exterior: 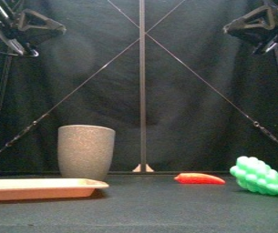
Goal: Pick the green grapes then place it in the grey bowl
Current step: Pick the green grapes
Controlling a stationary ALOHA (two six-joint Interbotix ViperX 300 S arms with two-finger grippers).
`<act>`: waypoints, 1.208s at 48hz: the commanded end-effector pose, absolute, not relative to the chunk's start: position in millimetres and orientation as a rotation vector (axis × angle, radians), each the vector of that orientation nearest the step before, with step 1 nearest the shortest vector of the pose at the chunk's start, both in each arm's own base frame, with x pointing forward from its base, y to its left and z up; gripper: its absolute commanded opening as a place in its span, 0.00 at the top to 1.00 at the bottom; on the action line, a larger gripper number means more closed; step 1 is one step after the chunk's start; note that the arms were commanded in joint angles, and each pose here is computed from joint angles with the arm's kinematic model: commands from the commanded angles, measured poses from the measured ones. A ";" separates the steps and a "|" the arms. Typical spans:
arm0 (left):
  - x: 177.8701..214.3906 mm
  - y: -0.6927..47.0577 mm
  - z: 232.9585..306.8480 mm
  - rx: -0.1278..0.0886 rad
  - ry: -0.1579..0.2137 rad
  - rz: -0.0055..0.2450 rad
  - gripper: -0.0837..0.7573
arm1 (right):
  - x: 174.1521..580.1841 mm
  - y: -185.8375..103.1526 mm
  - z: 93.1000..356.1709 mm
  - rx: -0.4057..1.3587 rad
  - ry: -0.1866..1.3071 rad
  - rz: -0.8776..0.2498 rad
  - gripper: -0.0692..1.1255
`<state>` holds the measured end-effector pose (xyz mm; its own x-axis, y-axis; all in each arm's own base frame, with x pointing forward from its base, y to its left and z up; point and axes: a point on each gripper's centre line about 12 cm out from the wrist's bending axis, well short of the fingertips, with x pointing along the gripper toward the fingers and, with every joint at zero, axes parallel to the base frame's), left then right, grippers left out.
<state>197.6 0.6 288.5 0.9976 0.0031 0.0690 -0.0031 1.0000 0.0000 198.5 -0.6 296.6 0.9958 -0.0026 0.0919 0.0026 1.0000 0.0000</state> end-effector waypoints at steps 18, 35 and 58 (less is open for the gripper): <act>203.7 5.3 286.5 -0.008 0.159 0.026 0.78 | 225.8 3.8 267.0 0.483 0.210 -0.045 0.84; 201.5 13.6 277.4 -0.014 0.191 0.068 0.78 | 249.9 29.6 211.1 0.797 0.487 -0.097 0.25; 200.8 15.4 272.4 -0.015 0.202 0.077 0.78 | 270.0 49.5 145.7 0.976 0.749 -0.253 0.08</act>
